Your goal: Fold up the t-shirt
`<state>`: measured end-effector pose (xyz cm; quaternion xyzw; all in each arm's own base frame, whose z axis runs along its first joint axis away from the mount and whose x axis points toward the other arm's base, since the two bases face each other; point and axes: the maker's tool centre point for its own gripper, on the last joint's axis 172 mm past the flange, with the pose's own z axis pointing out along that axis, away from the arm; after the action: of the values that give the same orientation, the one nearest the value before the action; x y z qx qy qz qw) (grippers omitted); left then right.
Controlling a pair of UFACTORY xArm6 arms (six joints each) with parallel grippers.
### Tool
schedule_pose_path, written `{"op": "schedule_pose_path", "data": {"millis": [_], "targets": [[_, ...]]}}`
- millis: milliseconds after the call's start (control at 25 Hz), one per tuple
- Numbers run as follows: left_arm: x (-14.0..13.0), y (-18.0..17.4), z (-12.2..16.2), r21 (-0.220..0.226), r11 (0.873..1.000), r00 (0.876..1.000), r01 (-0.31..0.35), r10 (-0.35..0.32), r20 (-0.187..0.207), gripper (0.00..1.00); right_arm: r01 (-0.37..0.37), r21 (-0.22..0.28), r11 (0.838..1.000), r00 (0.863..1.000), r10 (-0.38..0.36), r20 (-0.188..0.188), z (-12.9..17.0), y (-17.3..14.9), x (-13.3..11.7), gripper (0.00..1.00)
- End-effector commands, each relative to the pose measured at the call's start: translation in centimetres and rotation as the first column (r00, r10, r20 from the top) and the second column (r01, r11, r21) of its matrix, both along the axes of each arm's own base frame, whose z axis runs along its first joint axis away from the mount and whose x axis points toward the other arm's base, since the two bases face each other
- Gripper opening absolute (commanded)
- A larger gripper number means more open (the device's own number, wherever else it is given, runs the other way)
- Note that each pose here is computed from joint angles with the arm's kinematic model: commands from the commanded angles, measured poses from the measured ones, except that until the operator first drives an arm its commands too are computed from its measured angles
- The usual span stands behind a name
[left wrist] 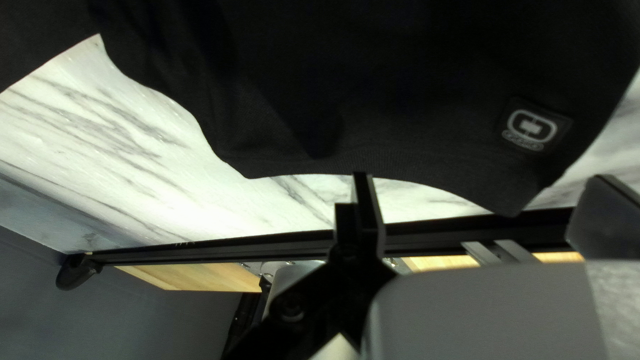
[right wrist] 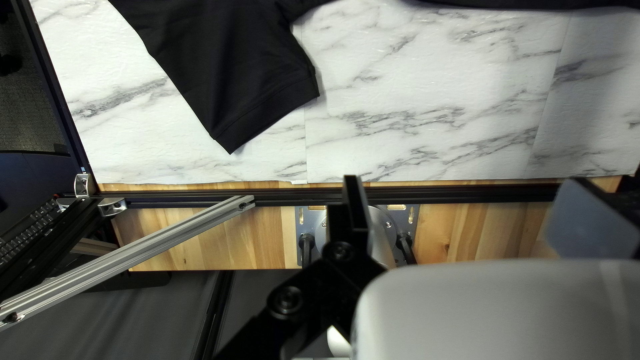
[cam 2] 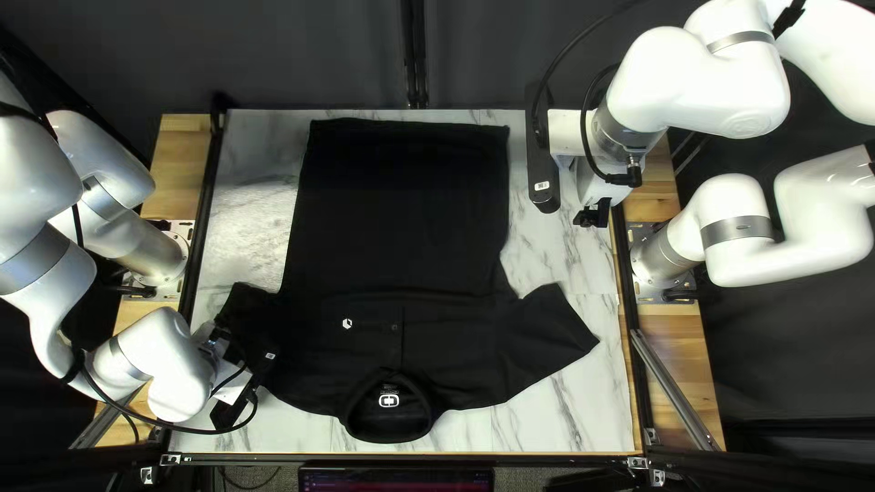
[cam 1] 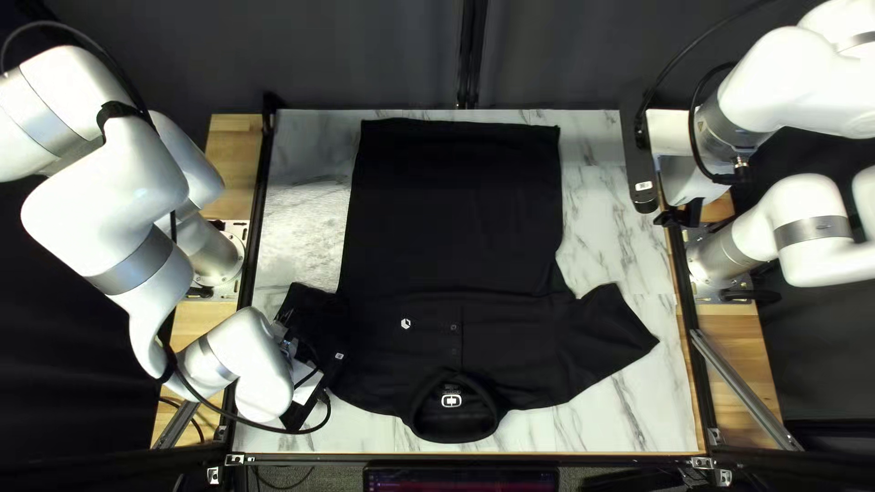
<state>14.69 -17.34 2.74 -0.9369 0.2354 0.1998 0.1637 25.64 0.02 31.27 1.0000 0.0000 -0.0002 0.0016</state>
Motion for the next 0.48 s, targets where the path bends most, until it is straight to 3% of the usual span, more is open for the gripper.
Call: {"op": "schedule_pose_path", "data": {"millis": [40, 80, 200, 240, 480], "targets": [[-0.16, -0.05, -0.27, 0.001, 1.000, 1.000, -0.004, 0.004, -0.001, 1.00, 0.000, 0.000, 1.000, 1.000, 0.000, 0.000, 0.00, 0.00, 0.00, 1.00], [-0.22, -0.03, -0.33, 0.002, 1.000, 1.000, -0.005, 0.005, -0.001, 0.88, 0.000, 0.000, 1.000, 1.000, 0.000, 0.000, 0.00, 0.00, 0.00, 1.00], [-0.36, 0.02, -0.44, 0.005, 1.000, 1.000, -0.009, 0.009, -0.003, 0.14, 0.000, 0.000, 1.000, 1.000, 0.000, 0.000, 0.00, 0.00, 0.00, 1.00], [-0.39, 0.04, -0.44, 0.005, 1.000, 1.000, -0.010, 0.010, -0.003, 0.08, 0.000, 0.000, 1.000, 1.000, 0.000, 0.000, 0.00, 0.00, 0.00, 1.00], [-0.17, -0.09, 0.37, 0.013, 1.000, 1.000, -0.017, 0.017, 0.000, 0.07, 0.000, 0.000, 1.000, 1.000, 0.000, 0.000, 0.00, 0.00, 0.00, 1.00]]}}
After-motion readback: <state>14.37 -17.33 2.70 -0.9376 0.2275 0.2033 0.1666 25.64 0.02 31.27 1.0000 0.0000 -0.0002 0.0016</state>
